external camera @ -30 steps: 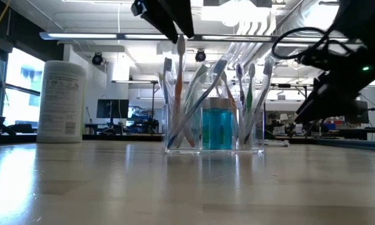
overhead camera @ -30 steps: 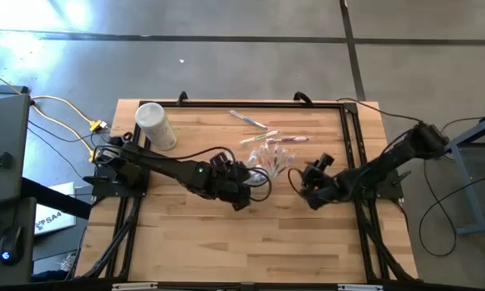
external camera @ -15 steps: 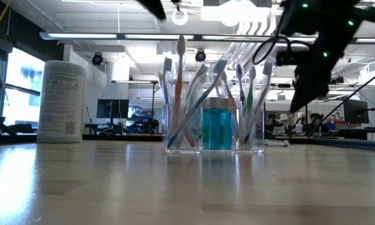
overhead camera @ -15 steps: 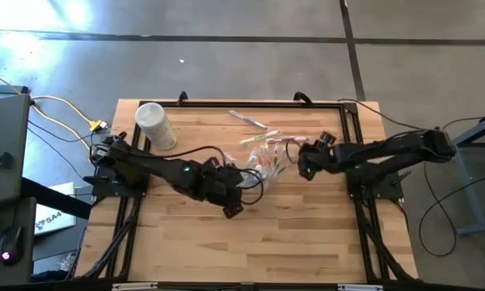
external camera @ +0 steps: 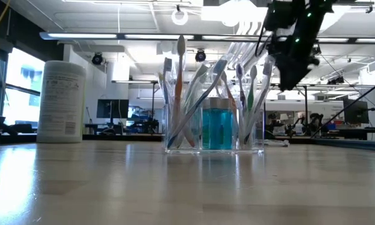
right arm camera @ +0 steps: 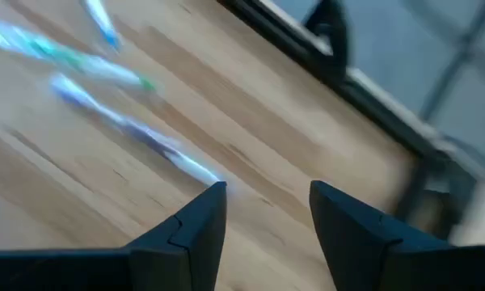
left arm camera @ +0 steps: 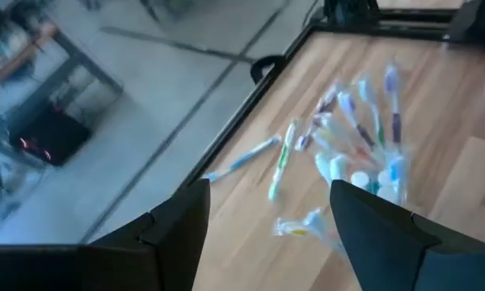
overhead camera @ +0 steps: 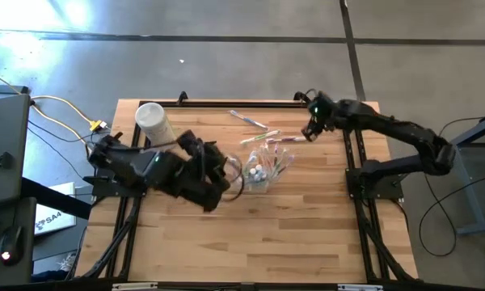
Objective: Pick & Place toothbrushing station
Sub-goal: Put the violet toothbrush into the transparent organizer
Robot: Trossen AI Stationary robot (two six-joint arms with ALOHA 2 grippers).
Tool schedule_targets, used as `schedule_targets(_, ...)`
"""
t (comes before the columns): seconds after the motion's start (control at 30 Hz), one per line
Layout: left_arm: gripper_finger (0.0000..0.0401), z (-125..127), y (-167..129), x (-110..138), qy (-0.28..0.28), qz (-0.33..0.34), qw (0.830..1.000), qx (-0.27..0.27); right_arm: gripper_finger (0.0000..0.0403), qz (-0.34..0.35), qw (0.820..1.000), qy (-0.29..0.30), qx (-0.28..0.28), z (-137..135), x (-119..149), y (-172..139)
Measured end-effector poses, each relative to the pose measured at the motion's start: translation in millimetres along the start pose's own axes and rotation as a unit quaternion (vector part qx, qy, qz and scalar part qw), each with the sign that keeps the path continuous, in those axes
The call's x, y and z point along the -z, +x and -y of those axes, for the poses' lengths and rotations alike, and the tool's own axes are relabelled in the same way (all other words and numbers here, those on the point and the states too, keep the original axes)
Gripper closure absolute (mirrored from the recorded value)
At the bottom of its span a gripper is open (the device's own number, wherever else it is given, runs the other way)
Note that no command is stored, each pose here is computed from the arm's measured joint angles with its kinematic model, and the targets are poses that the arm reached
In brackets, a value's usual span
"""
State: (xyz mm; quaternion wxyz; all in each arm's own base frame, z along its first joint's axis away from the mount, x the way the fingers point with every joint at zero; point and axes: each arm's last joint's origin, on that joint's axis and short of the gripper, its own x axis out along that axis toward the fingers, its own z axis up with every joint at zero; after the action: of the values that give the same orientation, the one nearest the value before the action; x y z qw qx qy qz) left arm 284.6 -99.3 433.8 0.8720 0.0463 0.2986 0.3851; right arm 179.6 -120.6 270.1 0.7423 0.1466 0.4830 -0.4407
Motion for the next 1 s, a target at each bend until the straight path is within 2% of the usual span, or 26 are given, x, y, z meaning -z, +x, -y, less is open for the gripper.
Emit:
schedule_targets(0.07, 0.0153, -5.3, 4.7, -2.5, -0.007, -0.02, 1.0, 0.014, 0.0231, 0.005, 0.998, 0.039, -0.04, 10.8, -10.5, 11.1)
schedule_targets(0.13, 0.0153, -11.7, 13.2, -5.6, 0.009, -0.041, 0.999, 0.02, 0.0231, 0.004, 0.994, 0.075, -0.079, 21.1, -19.3, 23.4)
schedule_targets(0.2, 0.0153, -16.1, 22.1, -8.1, 0.023, -0.057, 0.998, 0.02, 0.0231, -0.014, 0.991, 0.076, -0.111, 29.4, -23.1, 37.6)
schedule_targets(0.33, 0.0153, -32.7, 43.4, -15.3, 0.041, -0.073, 0.996, -0.01, 0.0231, -0.033, 0.989, 0.029, -0.143, 37.2, -27.9, 63.2)
schedule_targets(0.53, 0.0153, -63.9, 74.1, -27.1, 0.066, -0.09, 0.992, -0.052, 0.0231, -0.037, 0.987, -0.047, -0.149, 29.8, -34.2, 90.0)
schedule_targets(0.63, 0.0153, -84.3, 91.5, -33.4, 0.069, -0.112, 0.991, -0.03, 0.0231, -0.049, 0.985, -0.062, -0.153, 27.5, -35.7, 93.9)
schedule_targets(0.77, 0.0153, -115.5, 106.4, -40.9, 0.03, -0.121, 0.992, 0.016, 0.0231, -0.058, 0.981, -0.076, -0.168, 21.2, -34.9, 94.6)
schedule_targets(0.87, 0.0153, -126.3, 111.5, -41.2, 0.012, -0.129, 0.991, 0.019, 0.0231, -0.059, 0.975, -0.098, -0.191, 10.3, -33.7, 91.5)
schedule_targets(1.0, 0.0153, -128.9, 109.1, -36.0, 0.004, -0.152, 0.988, 0.009, 0.0231, -0.059, 0.968, -0.148, -0.194, -5.3, -30.9, 86.7)
